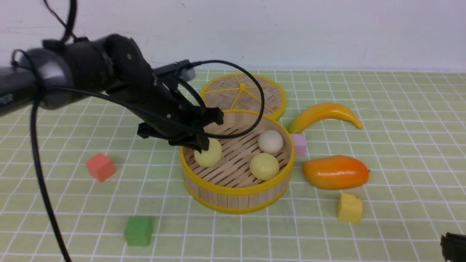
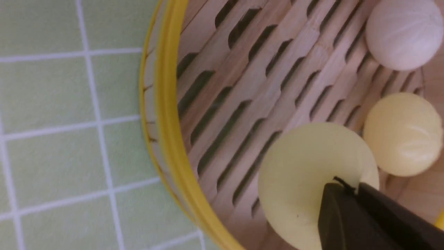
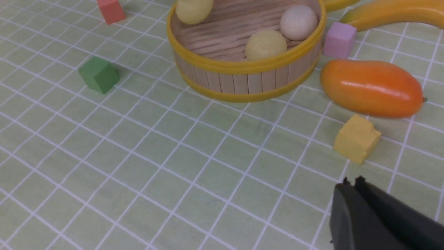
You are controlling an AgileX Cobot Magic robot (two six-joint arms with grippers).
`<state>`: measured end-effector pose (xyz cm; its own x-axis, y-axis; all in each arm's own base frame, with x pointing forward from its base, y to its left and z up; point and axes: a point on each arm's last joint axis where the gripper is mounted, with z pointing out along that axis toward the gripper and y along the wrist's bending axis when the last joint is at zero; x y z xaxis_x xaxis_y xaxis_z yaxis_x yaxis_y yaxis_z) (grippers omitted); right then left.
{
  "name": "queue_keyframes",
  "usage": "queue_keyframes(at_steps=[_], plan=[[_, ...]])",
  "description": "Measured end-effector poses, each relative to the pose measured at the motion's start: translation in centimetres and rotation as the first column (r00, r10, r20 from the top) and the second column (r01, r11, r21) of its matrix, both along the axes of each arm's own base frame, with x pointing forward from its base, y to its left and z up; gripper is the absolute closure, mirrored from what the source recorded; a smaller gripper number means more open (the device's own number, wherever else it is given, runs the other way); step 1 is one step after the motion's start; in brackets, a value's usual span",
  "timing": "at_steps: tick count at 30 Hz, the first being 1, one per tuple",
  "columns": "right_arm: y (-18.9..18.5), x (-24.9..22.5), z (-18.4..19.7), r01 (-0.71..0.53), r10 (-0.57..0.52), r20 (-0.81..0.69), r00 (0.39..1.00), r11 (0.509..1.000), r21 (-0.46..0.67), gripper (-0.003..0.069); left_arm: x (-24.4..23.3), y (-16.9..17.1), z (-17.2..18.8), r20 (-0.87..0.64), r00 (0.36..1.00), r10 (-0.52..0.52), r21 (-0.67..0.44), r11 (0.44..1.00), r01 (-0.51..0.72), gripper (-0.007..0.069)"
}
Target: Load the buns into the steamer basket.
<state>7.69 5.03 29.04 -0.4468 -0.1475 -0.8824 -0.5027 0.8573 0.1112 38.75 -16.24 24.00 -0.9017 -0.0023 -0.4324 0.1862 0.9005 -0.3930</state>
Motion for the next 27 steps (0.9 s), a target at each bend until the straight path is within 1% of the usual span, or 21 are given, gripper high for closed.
queue_keyframes(at_steps=[3,6,9,12,15,16,18,20,21,22,23,24,26,27], plan=[[0.0,0.0,0.0,0.000,0.000,0.000,1.000,1.000,0.000,0.0658,0.4,-0.1,-1.2,-0.009,1.000,-0.003,0.008,1.000,0.003,0.0631],[0.0,0.0,0.0,0.000,0.000,0.000,1.000,1.000,0.000,0.0658,0.5,-0.2,-1.5,-0.014,1.000,-0.005,0.011,1.000,0.005,0.0621],[0.0,0.0,0.0,0.000,0.000,0.000,1.000,1.000,0.000,0.0658,0.5,-0.2,-1.6,-0.017,1.000,-0.005,0.012,1.000,0.006,0.0573],[0.0,0.0,0.0,0.000,0.000,0.000,1.000,1.000,0.000,0.0658,0.4,-0.1,-1.2,-0.012,1.000,-0.010,0.014,1.000,0.010,0.0498],[0.0,0.0,0.0,0.000,0.000,0.000,1.000,1.000,0.000,0.0658,-0.1,0.1,-0.1,0.004,0.999,-0.036,0.029,0.999,0.036,0.0414],[0.0,0.0,0.0,0.000,0.000,0.000,1.000,1.000,0.000,0.0658,-0.6,0.3,1.0,0.020,0.998,-0.053,0.039,0.998,0.052,0.0386],[0.0,0.0,0.0,0.000,0.000,0.000,1.000,1.000,0.000,0.0655,-1.0,0.5,2.0,0.039,0.997,-0.066,0.049,0.997,0.064,0.0371],[0.0,0.0,0.0,0.000,0.000,0.000,1.000,1.000,0.000,0.0655,-2.7,1.2,5.6,0.105,0.990,-0.094,0.068,0.994,0.087,0.0359],[0.0,0.0,0.0,0.000,0.000,0.000,1.000,1.000,0.000,0.0654,-3.4,1.4,6.8,0.124,0.987,-0.100,0.068,0.993,0.092,0.0363],[0.0,0.0,0.0,0.000,0.000,0.000,1.000,1.000,0.000,0.0654,-3.5,1.5,7.1,0.129,0.986,-0.101,0.068,0.993,0.093,0.0365],[0.0,0.0,0.0,0.000,0.000,0.000,1.000,1.000,0.000,0.0650,-5.4,2.1,9.9,0.173,0.979,-0.107,0.059,0.993,0.099,0.0385],[0.0,0.0,0.0,0.000,0.000,0.000,1.000,1.000,0.000,0.0650,-5.6,2.2,10.3,0.177,0.979,-0.106,0.056,0.994,0.098,0.0391],[0.0,0.0,0.0,0.000,0.000,0.000,1.000,1.000,0.000,0.0645,-9.0,3.3,14.4,0.242,0.965,-0.103,0.027,0.995,0.099,0.0443],[0.0,0.0,0.0,0.000,0.000,0.000,1.000,1.000,0.000,0.0645,-9.6,3.5,15.1,0.254,0.962,-0.104,0.025,0.995,0.102,0.0447]])
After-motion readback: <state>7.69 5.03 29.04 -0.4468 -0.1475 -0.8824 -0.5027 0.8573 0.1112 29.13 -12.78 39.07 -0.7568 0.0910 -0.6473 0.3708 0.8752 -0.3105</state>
